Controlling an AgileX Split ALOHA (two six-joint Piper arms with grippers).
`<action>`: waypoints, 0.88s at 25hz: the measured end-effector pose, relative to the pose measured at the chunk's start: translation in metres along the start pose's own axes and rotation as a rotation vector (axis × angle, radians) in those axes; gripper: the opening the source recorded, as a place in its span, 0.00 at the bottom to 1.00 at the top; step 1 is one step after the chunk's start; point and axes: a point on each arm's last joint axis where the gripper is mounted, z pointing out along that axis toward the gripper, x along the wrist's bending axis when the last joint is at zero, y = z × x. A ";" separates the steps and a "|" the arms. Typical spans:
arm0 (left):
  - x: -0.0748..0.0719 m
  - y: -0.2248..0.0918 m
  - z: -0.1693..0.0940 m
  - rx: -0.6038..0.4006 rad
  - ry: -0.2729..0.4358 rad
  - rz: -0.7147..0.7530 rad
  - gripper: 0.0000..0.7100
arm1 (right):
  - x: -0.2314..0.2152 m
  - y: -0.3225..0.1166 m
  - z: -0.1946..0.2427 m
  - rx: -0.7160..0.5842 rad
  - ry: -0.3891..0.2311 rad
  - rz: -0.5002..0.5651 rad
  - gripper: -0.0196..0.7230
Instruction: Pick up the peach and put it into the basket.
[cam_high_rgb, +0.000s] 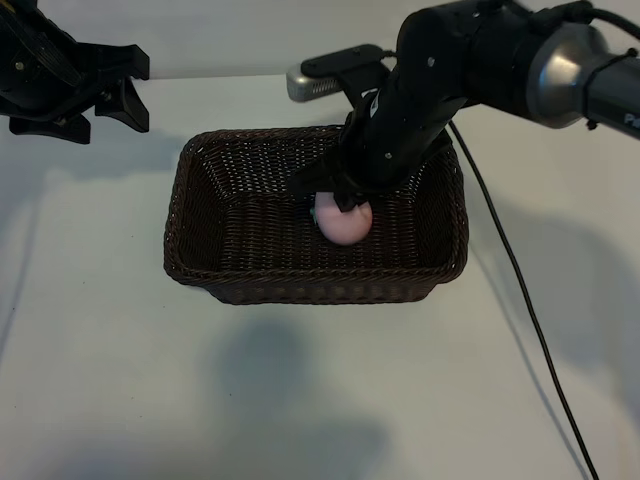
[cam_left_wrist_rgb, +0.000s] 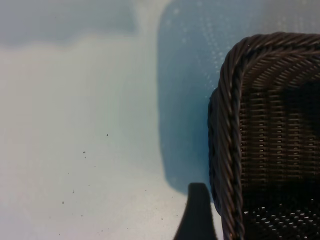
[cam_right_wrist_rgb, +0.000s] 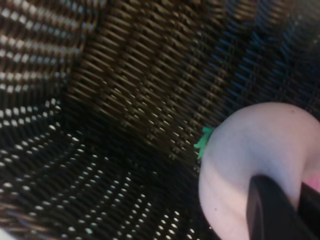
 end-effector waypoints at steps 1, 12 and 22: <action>0.000 0.000 0.000 0.000 0.000 0.000 0.84 | 0.000 0.000 0.002 0.004 -0.001 0.001 0.12; 0.000 0.000 0.000 0.000 0.000 0.000 0.84 | 0.000 -0.002 -0.001 0.023 0.001 -0.001 0.77; 0.000 0.000 0.000 0.001 -0.001 0.002 0.84 | 0.005 0.017 -0.062 0.008 -0.039 -0.040 0.75</action>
